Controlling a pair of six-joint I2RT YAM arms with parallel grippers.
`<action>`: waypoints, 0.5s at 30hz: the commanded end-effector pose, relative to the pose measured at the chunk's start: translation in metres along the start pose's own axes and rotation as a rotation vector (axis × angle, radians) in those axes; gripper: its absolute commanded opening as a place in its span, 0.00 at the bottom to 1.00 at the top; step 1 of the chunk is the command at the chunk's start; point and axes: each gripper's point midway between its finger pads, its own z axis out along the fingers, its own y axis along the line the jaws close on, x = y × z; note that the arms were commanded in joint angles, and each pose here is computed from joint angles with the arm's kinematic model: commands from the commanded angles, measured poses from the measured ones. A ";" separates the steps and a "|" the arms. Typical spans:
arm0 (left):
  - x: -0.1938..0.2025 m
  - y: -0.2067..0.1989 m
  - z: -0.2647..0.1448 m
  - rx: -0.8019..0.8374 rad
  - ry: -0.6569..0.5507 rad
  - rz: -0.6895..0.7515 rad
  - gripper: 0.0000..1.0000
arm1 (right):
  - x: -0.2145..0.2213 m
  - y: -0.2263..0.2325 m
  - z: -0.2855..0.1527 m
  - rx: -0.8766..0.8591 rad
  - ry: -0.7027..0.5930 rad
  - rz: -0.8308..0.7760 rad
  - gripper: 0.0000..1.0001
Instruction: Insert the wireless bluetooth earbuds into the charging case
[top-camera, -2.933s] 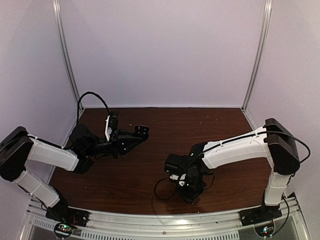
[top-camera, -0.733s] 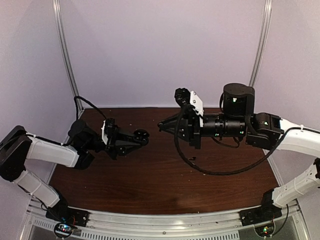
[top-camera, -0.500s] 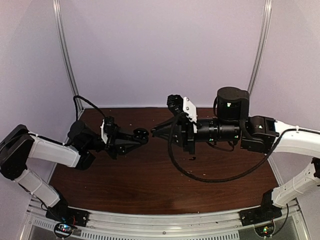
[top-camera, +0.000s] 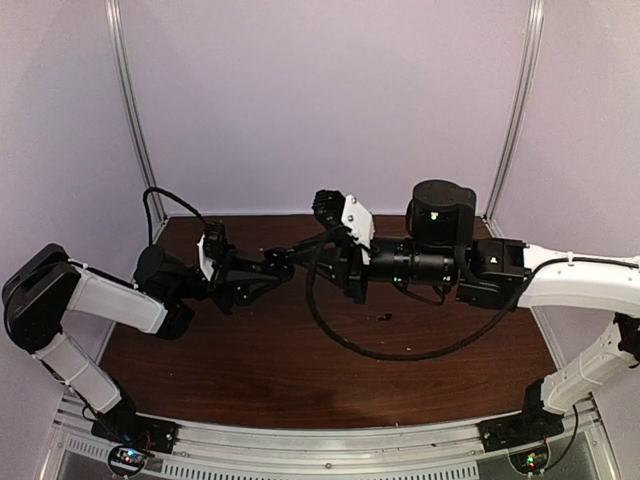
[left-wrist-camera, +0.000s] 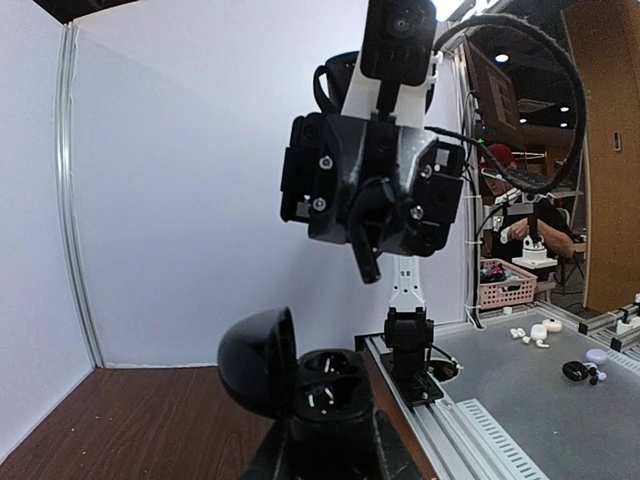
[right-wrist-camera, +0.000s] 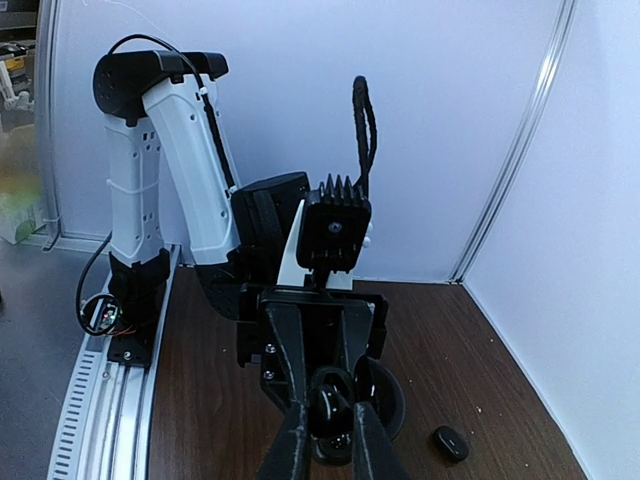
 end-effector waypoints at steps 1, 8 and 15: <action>-0.019 0.000 0.004 -0.006 -0.040 0.051 0.00 | -0.012 -0.007 0.004 0.035 -0.044 -0.015 0.13; -0.019 0.002 0.004 -0.016 -0.036 0.049 0.00 | -0.005 -0.005 0.012 0.025 -0.038 -0.008 0.14; -0.021 0.003 0.004 -0.019 -0.036 0.051 0.00 | 0.005 -0.008 0.018 0.042 -0.018 -0.008 0.14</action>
